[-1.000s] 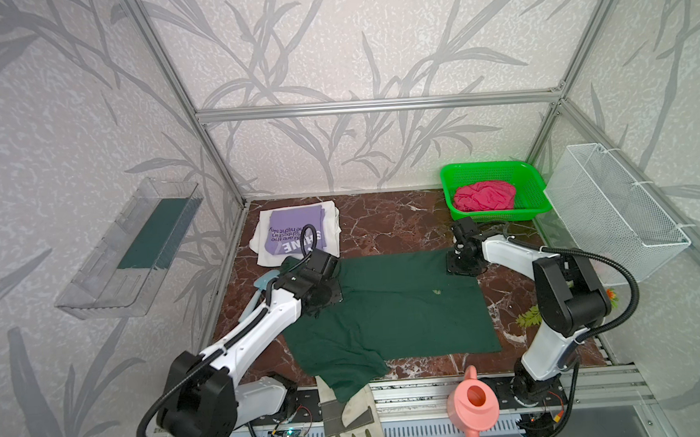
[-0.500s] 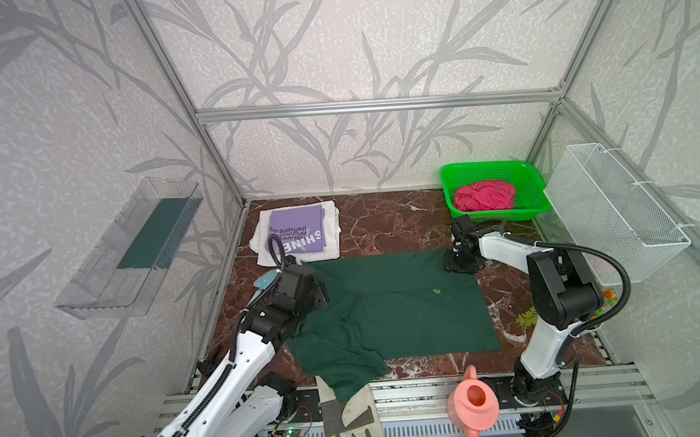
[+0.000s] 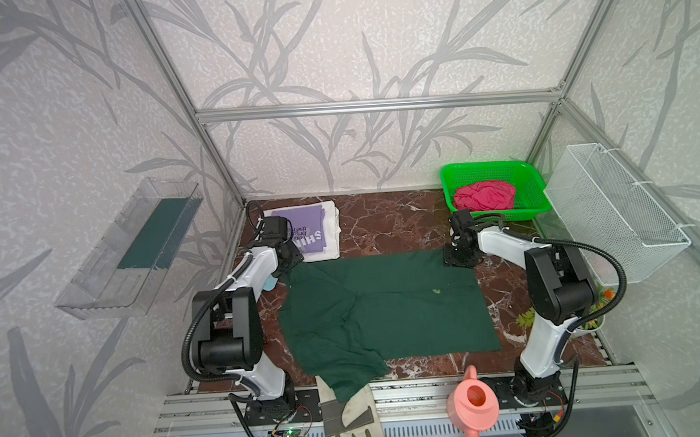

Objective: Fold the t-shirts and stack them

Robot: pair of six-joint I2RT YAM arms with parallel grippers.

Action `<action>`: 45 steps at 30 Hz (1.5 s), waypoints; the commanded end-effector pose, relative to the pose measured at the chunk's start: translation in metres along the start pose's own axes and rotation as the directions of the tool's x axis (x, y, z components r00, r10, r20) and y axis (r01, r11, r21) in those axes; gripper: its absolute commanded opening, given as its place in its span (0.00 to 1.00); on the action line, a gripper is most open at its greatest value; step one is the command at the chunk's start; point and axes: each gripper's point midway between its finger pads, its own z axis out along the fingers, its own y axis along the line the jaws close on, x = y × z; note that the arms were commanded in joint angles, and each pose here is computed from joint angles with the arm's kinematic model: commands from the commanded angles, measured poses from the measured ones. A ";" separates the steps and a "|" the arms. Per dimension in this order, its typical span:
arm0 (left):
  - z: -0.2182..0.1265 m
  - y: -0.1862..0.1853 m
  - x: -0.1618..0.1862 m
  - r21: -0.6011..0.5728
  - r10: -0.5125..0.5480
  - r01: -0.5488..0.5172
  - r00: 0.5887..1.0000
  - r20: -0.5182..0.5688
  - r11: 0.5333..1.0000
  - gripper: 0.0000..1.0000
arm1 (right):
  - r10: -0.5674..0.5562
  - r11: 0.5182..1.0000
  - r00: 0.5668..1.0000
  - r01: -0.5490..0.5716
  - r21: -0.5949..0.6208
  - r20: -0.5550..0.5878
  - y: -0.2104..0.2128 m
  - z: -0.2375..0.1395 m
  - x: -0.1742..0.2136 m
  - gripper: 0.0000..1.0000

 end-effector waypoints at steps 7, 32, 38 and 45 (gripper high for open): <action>0.029 -0.004 -0.010 0.020 -0.004 0.004 1.000 -0.014 1.000 0.43 | -0.011 1.000 0.999 0.011 0.011 -0.039 -0.004 0.009 -0.002 0.53; -0.002 0.051 -0.009 -0.088 -0.106 0.115 0.989 0.099 0.989 0.43 | 0.037 0.994 0.999 -0.038 0.100 0.015 -0.035 -0.008 -0.008 0.54; 0.000 0.031 -0.023 -0.006 -0.069 0.070 0.992 0.106 0.998 0.53 | 0.014 0.994 0.999 -0.017 0.110 0.031 -0.031 -0.009 -0.027 0.55; 0.022 0.019 -0.024 0.004 -0.037 0.037 0.999 0.027 0.999 0.54 | 0.018 0.993 0.999 -0.021 0.113 0.027 -0.031 0.001 -0.041 0.59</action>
